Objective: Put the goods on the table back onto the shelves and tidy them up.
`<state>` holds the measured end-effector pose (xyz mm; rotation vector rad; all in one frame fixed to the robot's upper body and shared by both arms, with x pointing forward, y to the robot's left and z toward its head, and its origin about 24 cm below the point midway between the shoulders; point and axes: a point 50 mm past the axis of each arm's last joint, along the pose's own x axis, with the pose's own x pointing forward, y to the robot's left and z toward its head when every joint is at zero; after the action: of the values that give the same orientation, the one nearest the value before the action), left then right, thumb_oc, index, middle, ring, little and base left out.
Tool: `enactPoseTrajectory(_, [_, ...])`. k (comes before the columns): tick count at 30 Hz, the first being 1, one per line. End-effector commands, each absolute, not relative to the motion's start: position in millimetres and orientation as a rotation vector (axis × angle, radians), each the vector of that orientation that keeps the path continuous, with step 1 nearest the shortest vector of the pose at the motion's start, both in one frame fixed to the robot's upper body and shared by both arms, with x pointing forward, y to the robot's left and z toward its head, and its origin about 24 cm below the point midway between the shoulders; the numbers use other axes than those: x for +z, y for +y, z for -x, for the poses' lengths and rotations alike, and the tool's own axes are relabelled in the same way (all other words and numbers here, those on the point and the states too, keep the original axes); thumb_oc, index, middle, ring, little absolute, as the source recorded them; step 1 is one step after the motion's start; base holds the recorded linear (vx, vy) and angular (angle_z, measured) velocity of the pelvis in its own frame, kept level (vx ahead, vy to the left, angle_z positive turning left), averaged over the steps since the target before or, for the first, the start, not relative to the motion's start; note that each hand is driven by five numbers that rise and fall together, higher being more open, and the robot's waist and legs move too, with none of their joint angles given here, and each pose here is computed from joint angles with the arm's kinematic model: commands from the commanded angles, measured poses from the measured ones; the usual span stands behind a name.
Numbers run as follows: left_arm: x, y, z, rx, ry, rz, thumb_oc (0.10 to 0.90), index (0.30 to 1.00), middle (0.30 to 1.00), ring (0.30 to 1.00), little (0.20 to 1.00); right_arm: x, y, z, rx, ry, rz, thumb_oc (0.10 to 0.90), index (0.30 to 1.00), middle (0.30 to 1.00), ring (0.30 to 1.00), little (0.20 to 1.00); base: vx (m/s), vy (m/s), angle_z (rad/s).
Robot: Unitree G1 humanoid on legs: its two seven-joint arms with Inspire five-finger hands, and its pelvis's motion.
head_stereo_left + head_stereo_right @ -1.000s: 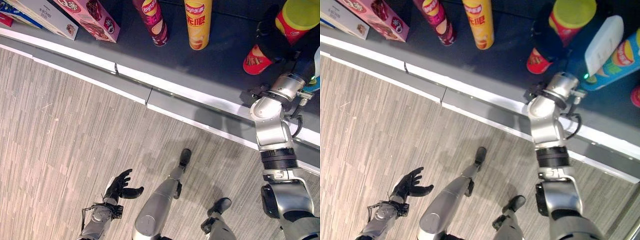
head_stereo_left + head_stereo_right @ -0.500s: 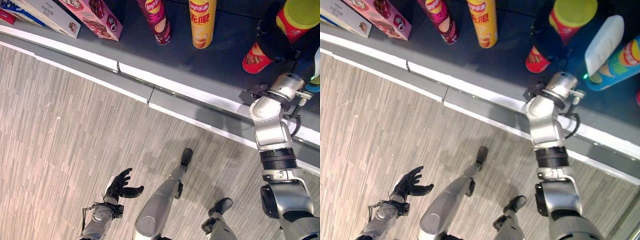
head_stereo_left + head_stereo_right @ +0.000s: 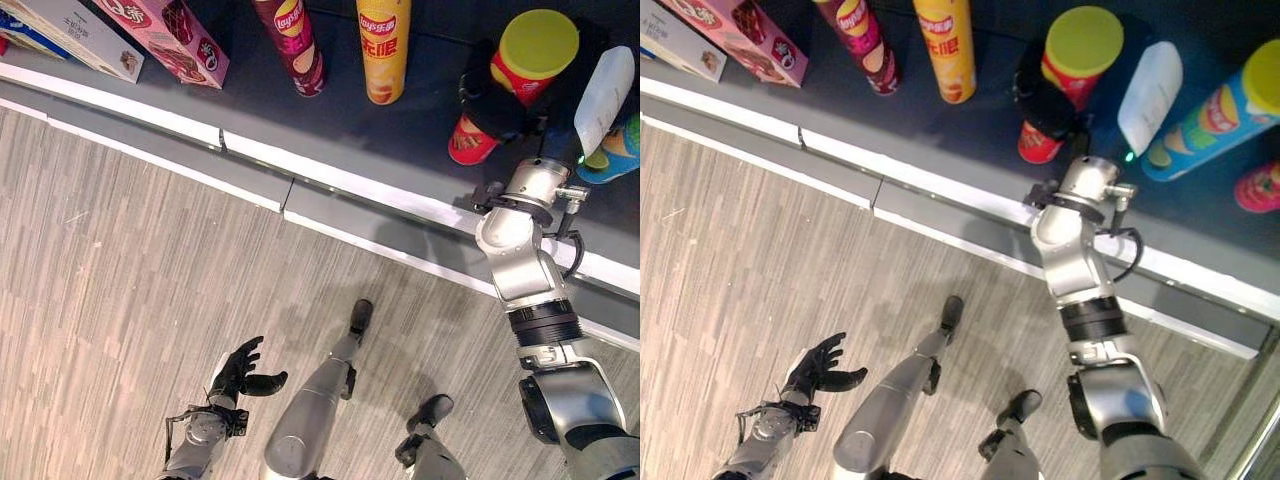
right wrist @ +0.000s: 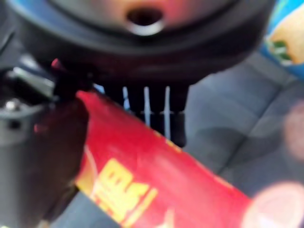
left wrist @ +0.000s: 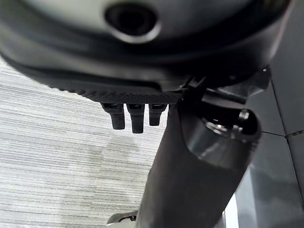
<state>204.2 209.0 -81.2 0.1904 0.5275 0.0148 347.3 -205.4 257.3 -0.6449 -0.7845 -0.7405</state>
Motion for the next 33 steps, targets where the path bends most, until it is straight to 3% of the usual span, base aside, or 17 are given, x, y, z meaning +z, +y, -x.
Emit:
enactPoseTrajectory(1, [-86.9,224.6,-183.5,0.073,0.555,-0.208,0.8,0.9,0.9,0.9,0.9,281.0,-205.8,-333.8,-0.747,-0.962,0.696,0.8,0.9,0.9,0.9,0.9,0.0,0.0,0.0])
enactPoseTrajectory(11, [-89.5,230.7,-182.1,0.072,0.59,-0.23,0.8,0.9,0.9,0.9,0.9,296.6,-191.3,-316.8,-0.669,-1.091,0.704,0.8,0.9,0.9,0.9,0.9,-0.01,-0.014,-0.01])
enactPoseTrajectory(16, [-96.1,234.2,-176.4,0.074,0.644,-0.236,0.8,0.9,0.9,0.9,0.9,278.6,-176.5,-308.1,-0.521,-1.073,0.635,0.8,0.9,0.9,0.9,0.9,-0.06,-0.02,-0.17])
enactPoseTrajectory(17, [-100.4,237.7,-171.9,0.087,0.677,-0.241,0.8,0.9,0.9,0.9,0.9,261.5,-167.9,-303.8,-0.391,-1.017,0.538,0.8,0.9,0.9,0.9,0.9,0.0,-0.036,-0.18])
enactPoseTrajectory(20, [-104.3,242.5,-166.1,0.106,0.71,-0.241,0.8,0.9,0.9,0.9,0.9,245.3,-160.6,-299.3,-0.262,-0.951,0.435,0.8,0.9,0.9,0.9,0.9,0.03,-0.024,-0.26])
enactPoseTrajectory(21, [-110.6,253.3,-152.8,0.136,0.772,-0.236,0.8,0.9,0.9,0.9,0.9,213.7,-159.0,-289.8,-0.035,-0.811,0.31,0.8,0.9,0.9,0.9,0.9,0.06,-0.026,-0.33])
enactPoseTrajectory(26, [-117.6,258.9,-143.1,0.136,0.827,-0.227,0.8,0.9,0.9,0.9,0.9,173.5,-178.7,-267.2,0.161,-0.62,0.128,0.8,0.9,0.9,0.9,0.9,0.07,0.048,-0.3])
enactPoseTrajectory(33, [-125.9,257.7,-135.0,0.131,0.875,-0.222,0.8,0.9,0.9,0.9,0.9,144.7,-209.7,-242.4,0.087,-0.502,0.151,0.8,0.9,0.9,0.9,0.9,-0.03,0.102,-0.42])
